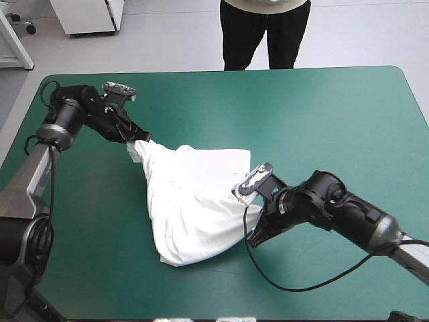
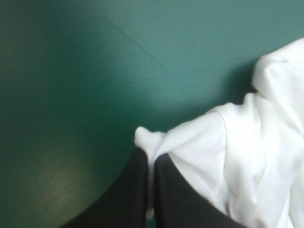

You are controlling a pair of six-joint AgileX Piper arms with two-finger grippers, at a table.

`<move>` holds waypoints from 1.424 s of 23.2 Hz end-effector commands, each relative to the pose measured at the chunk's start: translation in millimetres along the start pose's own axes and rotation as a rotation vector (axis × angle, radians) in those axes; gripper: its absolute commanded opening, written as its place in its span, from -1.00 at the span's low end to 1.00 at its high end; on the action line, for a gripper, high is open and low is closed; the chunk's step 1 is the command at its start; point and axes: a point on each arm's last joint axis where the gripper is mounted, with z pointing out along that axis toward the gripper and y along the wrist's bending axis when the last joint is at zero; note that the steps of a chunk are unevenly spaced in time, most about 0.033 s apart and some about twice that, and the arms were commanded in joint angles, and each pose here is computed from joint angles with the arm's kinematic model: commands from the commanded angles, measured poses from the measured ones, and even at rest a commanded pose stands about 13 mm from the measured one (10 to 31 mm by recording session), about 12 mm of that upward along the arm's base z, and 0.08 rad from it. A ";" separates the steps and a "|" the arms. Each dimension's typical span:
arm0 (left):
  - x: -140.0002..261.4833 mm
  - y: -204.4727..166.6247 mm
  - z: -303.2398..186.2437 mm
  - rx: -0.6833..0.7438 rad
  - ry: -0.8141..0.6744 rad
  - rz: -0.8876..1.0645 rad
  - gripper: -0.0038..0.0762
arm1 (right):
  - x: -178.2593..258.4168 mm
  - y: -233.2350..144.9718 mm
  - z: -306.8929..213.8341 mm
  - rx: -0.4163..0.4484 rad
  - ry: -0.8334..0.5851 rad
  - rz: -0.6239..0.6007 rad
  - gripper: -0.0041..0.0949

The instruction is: Fold the cloth

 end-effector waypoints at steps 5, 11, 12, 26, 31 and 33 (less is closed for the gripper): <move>-3.5 -20.3 -138.3 -0.085 -0.379 0.044 -0.93 | -46.3 -27.7 -138.6 0.265 -0.496 -0.021 -0.94; 7.2 -32.0 -226.4 -0.209 -0.619 0.093 -0.93 | -58.5 -42.9 -229.9 0.460 -0.768 -0.031 -0.94; 10.4 -33.4 -243.3 -0.245 -0.661 0.097 -0.93 | -57.7 -45.4 -245.3 0.496 -0.809 -0.026 -0.94; 106.2 -84.1 -451.1 -0.514 -1.323 0.144 -0.93 | 16.4 -52.0 -425.2 0.761 -1.308 -0.043 -0.94; 78.0 -71.5 -416.2 -0.462 -1.165 0.128 -0.93 | -1.7 -59.5 -388.1 0.706 -1.031 0.042 -0.94; 61.4 -63.0 -390.8 -0.435 -1.069 0.118 -0.93 | -15.0 -62.5 -371.9 0.701 -0.958 0.088 -0.94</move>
